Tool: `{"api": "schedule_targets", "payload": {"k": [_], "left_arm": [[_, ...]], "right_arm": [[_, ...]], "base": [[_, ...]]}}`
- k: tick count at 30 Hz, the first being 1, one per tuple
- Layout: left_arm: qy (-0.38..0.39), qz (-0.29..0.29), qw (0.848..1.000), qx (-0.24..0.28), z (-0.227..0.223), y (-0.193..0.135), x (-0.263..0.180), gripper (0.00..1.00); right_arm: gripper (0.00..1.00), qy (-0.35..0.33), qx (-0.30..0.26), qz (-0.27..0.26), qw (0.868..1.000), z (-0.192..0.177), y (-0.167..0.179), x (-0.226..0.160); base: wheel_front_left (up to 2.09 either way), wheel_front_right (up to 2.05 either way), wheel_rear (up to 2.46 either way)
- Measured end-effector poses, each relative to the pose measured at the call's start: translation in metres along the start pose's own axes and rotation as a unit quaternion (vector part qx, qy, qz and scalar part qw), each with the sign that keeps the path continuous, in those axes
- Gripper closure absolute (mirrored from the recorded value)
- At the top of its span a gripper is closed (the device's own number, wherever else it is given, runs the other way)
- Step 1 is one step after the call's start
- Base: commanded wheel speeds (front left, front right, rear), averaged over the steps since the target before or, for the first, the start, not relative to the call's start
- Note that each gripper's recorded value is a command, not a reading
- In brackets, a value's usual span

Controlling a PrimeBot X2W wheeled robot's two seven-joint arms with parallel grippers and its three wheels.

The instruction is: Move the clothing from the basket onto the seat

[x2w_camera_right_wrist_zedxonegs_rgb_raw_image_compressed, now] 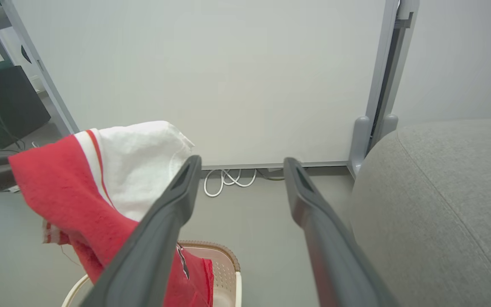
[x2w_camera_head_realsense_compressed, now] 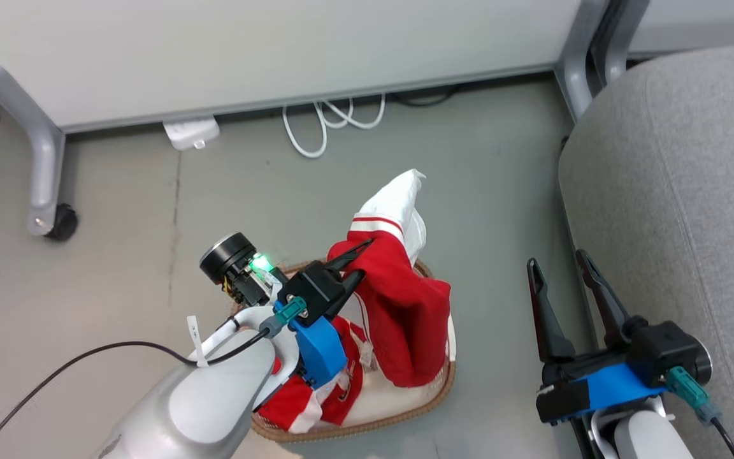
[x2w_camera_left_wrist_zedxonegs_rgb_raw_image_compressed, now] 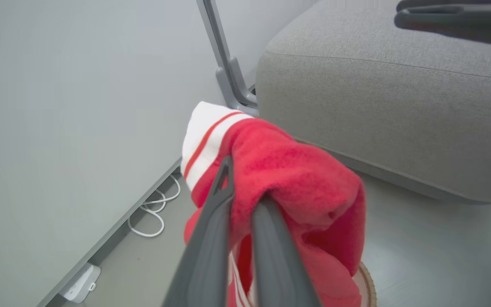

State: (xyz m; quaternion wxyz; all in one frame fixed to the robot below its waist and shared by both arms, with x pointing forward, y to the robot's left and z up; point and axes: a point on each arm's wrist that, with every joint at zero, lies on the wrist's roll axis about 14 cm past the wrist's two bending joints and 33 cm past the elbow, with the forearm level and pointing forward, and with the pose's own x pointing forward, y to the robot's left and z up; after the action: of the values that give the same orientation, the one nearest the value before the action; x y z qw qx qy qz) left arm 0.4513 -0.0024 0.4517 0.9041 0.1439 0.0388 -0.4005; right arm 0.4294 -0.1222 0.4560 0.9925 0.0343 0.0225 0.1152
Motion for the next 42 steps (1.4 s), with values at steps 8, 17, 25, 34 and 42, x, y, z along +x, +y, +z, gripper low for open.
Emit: {"api": "schedule_targets", "payload": {"k": [8,17,25,34,42], "left_arm": [[-0.06,0.027,0.998,0.013,0.061,-0.001,-0.017,1.0],[-0.107,0.04,0.993,0.039,0.112,-0.007,-0.036,1.0],[-0.119,0.043,0.991,0.044,0.124,-0.007,-0.043,1.0],[-0.117,0.042,0.991,0.042,0.123,-0.009,-0.044,1.0],[-0.113,0.04,0.992,0.039,0.12,-0.01,-0.042,1.0]], "right_arm": [[0.0,-0.013,-0.002,0.008,1.0,0.015,0.012,-0.026],[0.0,-0.03,0.0,0.01,0.999,0.027,0.02,-0.056],[0.0,-0.037,-0.003,0.014,0.999,0.031,0.024,-0.063],[0.0,-0.038,-0.014,0.043,0.998,0.033,0.043,-0.062],[0.0,-0.053,-0.043,0.1,0.993,0.042,0.077,-0.054]], "base": [[0.0,0.0,0.0],[0.0,0.0,0.0],[0.0,0.0,0.0],[0.0,0.0,0.0],[0.0,0.0,0.0]]}}
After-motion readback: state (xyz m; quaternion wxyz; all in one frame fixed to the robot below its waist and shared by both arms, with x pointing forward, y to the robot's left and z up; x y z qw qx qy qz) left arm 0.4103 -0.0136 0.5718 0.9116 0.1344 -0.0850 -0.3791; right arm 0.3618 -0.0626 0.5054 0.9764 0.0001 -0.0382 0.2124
